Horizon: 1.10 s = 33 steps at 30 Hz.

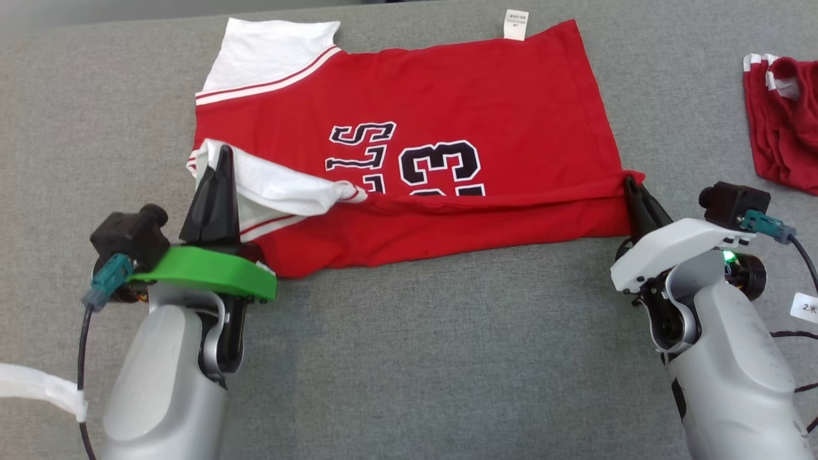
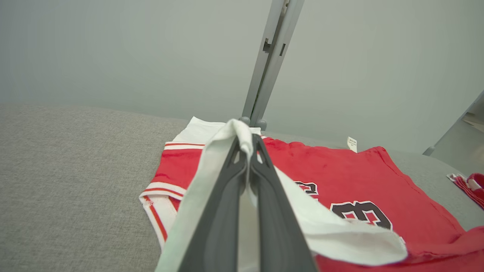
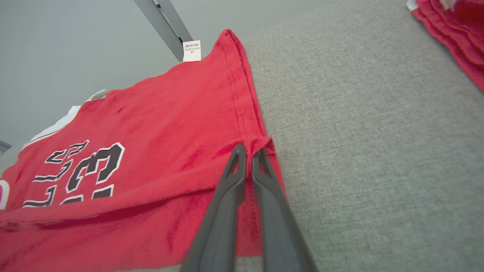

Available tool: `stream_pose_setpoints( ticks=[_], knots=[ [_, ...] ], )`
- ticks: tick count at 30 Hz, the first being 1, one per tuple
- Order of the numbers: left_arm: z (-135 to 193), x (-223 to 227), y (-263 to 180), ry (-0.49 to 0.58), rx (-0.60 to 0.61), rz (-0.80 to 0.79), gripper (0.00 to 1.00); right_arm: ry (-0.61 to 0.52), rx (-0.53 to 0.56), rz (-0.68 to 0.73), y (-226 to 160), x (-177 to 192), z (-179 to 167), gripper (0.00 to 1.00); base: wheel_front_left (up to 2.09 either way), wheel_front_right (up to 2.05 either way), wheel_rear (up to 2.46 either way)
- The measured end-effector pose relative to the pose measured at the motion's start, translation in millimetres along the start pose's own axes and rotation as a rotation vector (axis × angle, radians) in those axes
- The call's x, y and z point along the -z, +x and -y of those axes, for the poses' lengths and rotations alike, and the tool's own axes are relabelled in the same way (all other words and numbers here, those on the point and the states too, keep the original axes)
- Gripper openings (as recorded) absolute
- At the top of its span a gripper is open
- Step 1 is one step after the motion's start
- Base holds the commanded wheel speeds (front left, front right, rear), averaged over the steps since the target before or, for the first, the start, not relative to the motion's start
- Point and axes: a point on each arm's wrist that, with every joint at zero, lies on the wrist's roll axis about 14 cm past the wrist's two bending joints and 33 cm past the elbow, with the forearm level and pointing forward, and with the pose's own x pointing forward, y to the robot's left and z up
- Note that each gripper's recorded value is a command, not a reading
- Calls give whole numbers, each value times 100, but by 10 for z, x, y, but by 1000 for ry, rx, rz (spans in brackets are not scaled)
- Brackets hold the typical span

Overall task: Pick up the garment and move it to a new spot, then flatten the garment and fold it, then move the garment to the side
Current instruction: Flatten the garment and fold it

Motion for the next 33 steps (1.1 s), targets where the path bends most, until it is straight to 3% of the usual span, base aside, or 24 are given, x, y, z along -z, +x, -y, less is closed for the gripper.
stream_pose_setpoints(
  ticks=[7,8,10,11,12,13,24,33],
  knots=[
    [20,-1,161,31,14,-2,0,-21,-6,-6,93,46,-19,0,0,0,0],
    [36,-2,178,36,21,-1,0,-21,-6,-7,102,51,-21,7,0,0,0],
    [63,-1,202,41,29,0,0,-24,-7,-1,119,44,-25,44,0,0,0],
    [93,-7,216,49,40,1,25,-25,-9,3,127,39,-31,100,0,0,0],
    [135,-10,233,51,54,2,49,-27,-13,4,134,43,-42,100,0,0,0],
    [169,-10,243,53,65,2,100,-28,-16,10,140,36,-54,100,0,0,0],
    [219,-118,167,42,77,35,100,-80,-38,111,81,-175,-127,100,0,0,0],
    [-29,75,-366,8,-5,-33,100,-182,-40,214,-225,-410,-142,100,0,0,0]
  ],
)
